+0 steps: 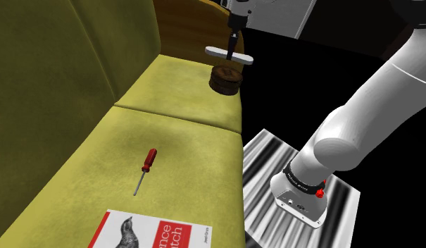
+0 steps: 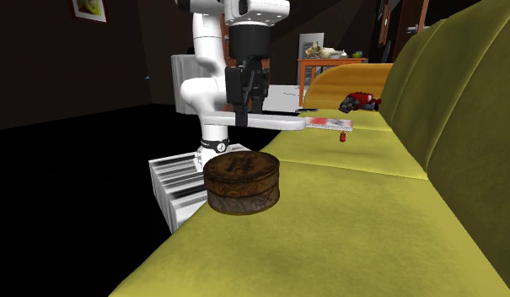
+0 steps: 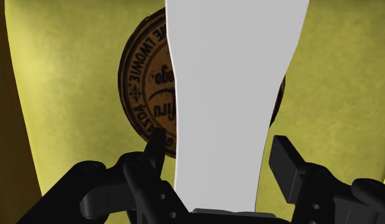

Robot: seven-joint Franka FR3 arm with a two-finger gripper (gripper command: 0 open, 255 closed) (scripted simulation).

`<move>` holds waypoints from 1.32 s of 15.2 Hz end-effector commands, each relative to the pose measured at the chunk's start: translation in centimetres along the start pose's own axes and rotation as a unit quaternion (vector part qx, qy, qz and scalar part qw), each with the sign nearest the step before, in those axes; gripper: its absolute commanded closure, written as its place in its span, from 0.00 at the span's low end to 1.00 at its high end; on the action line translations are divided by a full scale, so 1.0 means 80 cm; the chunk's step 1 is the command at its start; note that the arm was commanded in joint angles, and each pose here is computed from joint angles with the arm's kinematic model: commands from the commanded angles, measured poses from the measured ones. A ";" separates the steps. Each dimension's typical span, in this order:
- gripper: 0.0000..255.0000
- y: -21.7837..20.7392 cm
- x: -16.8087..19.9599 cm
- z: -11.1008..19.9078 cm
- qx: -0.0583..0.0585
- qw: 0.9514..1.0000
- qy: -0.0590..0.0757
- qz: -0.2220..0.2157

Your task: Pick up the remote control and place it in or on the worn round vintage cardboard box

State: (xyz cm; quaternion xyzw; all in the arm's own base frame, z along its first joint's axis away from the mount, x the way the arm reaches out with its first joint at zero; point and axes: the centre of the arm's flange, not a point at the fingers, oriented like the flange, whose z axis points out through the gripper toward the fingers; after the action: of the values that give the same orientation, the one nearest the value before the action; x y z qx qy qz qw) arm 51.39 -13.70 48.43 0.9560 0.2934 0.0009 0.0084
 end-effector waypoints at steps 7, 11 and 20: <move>1.00 0.014 -0.013 0.042 0.000 1.000 0.000 -0.001; 1.00 0.014 -0.013 0.069 0.000 1.000 0.000 -0.001; 1.00 0.014 -0.013 0.091 0.000 1.000 0.000 -0.001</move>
State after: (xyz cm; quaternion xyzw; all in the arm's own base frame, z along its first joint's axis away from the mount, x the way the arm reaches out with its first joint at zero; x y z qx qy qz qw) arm 51.18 -15.29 41.21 0.9558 0.2940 0.0007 0.0085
